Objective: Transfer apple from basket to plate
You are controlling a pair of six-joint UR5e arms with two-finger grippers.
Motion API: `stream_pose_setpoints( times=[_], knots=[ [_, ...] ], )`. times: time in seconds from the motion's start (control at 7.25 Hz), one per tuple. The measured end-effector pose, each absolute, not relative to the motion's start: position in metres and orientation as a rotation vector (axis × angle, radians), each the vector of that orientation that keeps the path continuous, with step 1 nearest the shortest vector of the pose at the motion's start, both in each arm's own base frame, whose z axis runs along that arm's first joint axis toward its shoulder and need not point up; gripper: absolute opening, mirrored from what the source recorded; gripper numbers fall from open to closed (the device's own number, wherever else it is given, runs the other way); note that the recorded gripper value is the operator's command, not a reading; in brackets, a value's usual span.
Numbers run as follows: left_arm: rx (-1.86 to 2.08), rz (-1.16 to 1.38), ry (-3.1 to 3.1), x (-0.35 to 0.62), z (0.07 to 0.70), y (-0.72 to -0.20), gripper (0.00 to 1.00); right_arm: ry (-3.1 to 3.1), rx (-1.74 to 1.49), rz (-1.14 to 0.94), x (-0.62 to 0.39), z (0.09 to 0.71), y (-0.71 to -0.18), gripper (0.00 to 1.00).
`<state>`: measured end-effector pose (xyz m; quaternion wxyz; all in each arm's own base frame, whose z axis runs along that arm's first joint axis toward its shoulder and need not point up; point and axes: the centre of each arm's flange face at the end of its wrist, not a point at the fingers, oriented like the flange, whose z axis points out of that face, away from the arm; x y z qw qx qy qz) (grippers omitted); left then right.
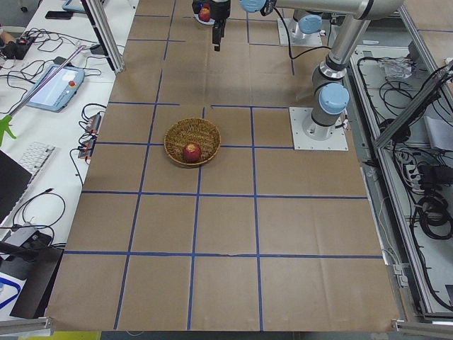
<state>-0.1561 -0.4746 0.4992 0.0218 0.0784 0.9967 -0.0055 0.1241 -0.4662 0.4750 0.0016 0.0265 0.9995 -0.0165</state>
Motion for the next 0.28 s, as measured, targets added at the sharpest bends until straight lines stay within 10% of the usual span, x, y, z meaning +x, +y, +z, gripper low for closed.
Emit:
stream_pose_setpoints(
  times=[0.28],
  knots=[
    [0.243, -0.016, 3.088, -0.1561, 0.4990, -0.4745, 0.99, 3.137, 0.080, -0.052, 0.1245, 0.4754, -0.4658, 1.00]
  ],
)
